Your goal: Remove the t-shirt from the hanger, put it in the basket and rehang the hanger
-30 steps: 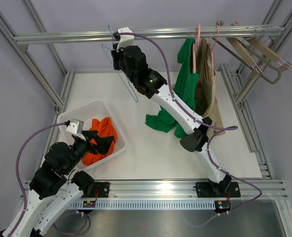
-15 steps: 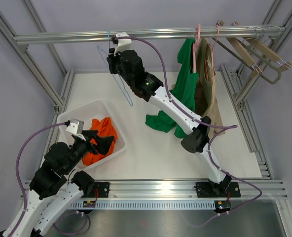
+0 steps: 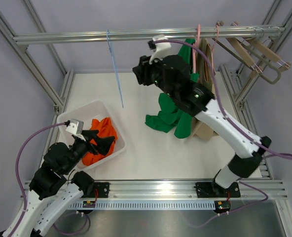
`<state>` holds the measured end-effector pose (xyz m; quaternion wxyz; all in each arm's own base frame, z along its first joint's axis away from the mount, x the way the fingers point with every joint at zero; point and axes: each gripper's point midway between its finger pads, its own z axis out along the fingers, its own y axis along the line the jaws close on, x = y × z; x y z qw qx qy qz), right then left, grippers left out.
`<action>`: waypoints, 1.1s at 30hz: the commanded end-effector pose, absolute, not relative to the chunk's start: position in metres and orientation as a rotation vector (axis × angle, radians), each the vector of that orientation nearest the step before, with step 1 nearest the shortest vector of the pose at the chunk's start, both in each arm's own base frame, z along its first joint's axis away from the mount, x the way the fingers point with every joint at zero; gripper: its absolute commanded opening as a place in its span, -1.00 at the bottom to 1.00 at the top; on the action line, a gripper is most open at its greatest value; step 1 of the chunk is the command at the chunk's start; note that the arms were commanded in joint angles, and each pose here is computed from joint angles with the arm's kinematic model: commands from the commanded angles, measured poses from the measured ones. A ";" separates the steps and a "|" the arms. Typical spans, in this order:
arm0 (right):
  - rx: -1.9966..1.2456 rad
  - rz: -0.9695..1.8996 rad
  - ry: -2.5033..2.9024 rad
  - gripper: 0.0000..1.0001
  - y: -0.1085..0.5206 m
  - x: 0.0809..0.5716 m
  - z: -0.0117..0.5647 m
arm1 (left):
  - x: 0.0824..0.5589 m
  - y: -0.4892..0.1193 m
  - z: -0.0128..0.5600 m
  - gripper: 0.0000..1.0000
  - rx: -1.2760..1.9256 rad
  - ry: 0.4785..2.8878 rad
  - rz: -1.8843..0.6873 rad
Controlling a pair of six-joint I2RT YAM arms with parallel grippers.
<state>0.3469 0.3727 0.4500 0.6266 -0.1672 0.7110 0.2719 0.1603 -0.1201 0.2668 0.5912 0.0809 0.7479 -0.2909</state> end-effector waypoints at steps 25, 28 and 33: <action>-0.078 0.072 1.879 -0.07 0.123 0.406 0.440 | 0.156 -0.158 0.284 0.98 0.345 1.683 -0.842; -0.076 0.051 1.892 -0.13 0.122 0.414 0.435 | 0.156 -0.158 0.284 0.98 0.345 1.682 -0.844; -0.068 0.007 1.920 -0.21 0.121 0.425 0.424 | 0.155 -0.158 0.284 0.98 0.346 1.680 -0.846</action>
